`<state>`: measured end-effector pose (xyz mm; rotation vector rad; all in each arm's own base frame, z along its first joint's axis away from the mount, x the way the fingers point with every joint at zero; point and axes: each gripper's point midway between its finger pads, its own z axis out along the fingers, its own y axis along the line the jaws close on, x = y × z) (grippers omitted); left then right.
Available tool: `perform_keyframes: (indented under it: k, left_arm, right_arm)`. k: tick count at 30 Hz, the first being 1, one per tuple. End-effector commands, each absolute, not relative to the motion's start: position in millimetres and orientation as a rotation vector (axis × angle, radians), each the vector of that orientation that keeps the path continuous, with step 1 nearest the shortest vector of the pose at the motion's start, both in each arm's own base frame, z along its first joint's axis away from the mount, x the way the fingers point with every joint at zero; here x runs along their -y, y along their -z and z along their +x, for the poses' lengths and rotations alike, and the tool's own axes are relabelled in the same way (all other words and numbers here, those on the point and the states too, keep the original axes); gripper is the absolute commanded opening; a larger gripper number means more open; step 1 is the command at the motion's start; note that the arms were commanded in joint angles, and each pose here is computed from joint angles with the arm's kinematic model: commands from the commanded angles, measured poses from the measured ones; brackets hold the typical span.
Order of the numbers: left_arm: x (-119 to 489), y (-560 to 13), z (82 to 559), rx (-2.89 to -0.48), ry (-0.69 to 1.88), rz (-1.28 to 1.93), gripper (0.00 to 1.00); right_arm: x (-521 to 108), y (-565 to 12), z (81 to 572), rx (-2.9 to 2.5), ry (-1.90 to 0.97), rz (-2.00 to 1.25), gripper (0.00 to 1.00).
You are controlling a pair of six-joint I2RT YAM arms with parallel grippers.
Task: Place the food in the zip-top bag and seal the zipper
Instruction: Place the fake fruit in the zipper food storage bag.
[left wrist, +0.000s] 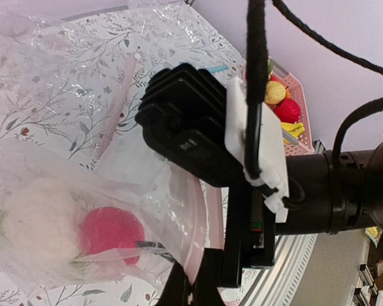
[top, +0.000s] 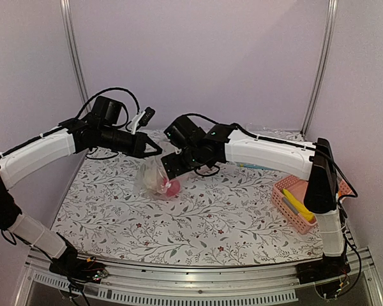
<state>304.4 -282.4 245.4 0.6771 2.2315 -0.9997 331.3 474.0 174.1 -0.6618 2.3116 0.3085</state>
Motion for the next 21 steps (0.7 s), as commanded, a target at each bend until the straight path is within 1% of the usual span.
perform_keyframes:
  k: [1, 8, 12, 16, 21]
  left_arm:
    - [286, -242, 302, -2.232, 1.013, 0.687, 0.0]
    - [286, -242, 303, -2.233, 1.004, 0.683, 0.0]
    - [280, -240, 308, -2.24, 0.951, 0.654, 0.0]
    - [274, -237, 312, -2.252, 0.901, 0.627, 0.0]
    - [274, -233, 315, -2.266, 0.891, 0.617, 0.0]
  right_arm:
    - [-474, -169, 334, -2.32, -0.306, -0.662, 0.86]
    - [-474, -177, 332, -2.311, -0.325, -0.667, 0.83]
    - [-475, -188, 327, -2.303, -0.371, -0.681, 0.83]
    - [-473, -205, 321, -2.269, -0.421, -0.697, 0.84]
    - [-470, -238, 304, -2.182, -0.55, -0.734, 0.88]
